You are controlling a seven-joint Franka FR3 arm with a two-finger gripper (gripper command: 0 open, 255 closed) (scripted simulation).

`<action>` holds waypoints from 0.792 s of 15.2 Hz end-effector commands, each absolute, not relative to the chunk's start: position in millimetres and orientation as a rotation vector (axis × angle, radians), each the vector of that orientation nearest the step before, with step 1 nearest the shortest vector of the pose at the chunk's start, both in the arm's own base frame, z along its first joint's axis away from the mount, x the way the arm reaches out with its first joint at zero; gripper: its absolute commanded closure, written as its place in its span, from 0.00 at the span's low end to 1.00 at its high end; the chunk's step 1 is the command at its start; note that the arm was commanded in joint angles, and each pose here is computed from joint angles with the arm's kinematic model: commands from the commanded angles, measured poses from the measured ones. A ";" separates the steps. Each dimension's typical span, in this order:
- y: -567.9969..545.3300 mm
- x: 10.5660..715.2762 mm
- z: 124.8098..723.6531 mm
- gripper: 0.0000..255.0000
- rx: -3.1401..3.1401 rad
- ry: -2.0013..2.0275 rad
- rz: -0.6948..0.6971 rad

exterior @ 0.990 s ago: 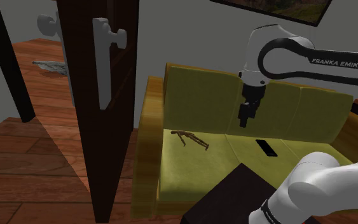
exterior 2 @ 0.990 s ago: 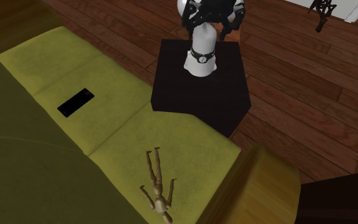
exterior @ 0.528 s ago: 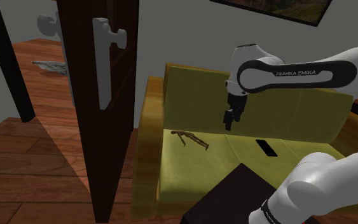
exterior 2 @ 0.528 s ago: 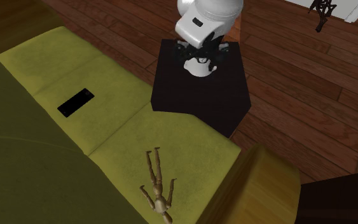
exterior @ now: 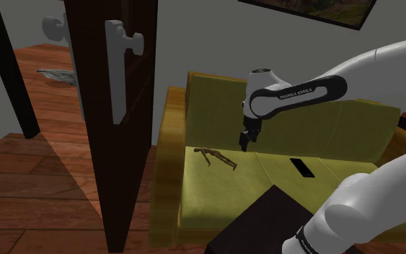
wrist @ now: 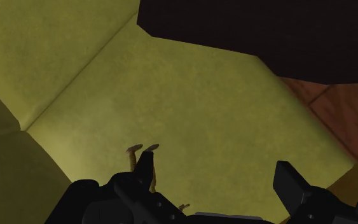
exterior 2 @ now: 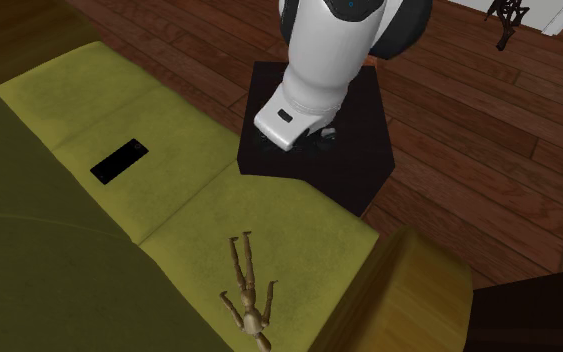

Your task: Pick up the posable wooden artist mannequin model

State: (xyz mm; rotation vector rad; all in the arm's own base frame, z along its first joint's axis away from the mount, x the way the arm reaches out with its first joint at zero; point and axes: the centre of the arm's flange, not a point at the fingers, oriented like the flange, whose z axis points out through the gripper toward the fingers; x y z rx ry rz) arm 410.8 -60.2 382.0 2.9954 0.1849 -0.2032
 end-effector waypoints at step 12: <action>-106.3 517.0 264.6 0.00 2.977 0.216 -0.114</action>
